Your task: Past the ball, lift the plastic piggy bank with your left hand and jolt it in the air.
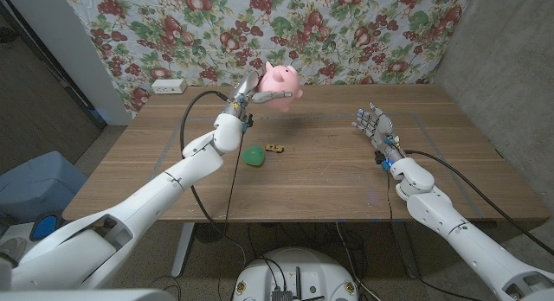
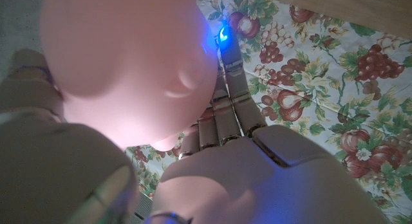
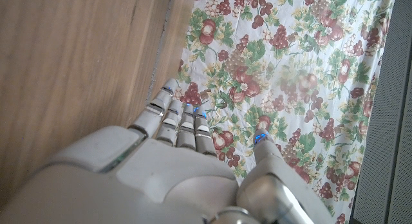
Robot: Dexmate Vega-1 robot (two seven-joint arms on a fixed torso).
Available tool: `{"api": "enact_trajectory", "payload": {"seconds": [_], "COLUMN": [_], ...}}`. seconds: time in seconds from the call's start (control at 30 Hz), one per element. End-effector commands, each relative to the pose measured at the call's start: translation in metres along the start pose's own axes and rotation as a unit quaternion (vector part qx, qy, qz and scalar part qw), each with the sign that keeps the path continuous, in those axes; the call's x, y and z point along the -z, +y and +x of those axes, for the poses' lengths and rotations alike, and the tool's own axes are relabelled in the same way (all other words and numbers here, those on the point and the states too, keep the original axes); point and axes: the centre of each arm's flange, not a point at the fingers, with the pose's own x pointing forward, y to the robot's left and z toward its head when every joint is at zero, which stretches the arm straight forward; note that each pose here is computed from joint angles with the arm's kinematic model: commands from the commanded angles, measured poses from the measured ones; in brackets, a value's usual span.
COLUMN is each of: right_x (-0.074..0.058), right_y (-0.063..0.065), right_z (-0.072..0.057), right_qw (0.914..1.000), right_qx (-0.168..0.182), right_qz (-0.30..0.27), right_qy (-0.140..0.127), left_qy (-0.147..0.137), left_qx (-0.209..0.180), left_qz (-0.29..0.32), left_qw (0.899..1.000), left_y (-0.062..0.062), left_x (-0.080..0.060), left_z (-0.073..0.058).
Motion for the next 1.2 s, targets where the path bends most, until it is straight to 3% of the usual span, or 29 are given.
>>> {"api": "enact_trajectory", "payload": {"seconds": [0.03, 0.13, 0.33, 0.73, 0.93, 1.2], "right_x": [-0.0007, -0.0005, 0.0002, 0.0012, 0.0008, 0.0005], "right_y": [0.0003, 0.0005, 0.0011, 0.0012, 0.0008, 0.0012], "right_z": [-0.0027, -0.0033, -0.0045, -0.0087, -0.0094, -0.0094], "right_qw": [1.0, 1.0, 1.0, 1.0, 1.0, 1.0], "right_qx": [0.003, 0.003, 0.004, 0.006, 0.005, 0.005], "right_qz": [0.001, 0.001, 0.002, 0.003, 0.002, 0.003], "right_qy": [0.0, 0.0, 0.001, -0.001, -0.003, -0.002], "left_qy": [-0.009, -0.014, -0.019, -0.021, -0.011, 0.008], "left_qx": [-0.123, -0.148, -0.161, -0.162, -0.129, -0.051], "left_qz": [-0.069, -0.07, -0.074, -0.075, -0.059, -0.015], "left_qw": [0.99, 0.986, 0.984, 0.984, 0.99, 0.999], "left_y": [0.0048, 0.0058, 0.0061, 0.0062, 0.0065, 0.0056], "left_x": [0.0085, 0.008, 0.0082, 0.0074, 0.0051, 0.0021], "left_z": [-0.0176, -0.0197, -0.021, -0.0224, -0.0209, -0.0151]}}
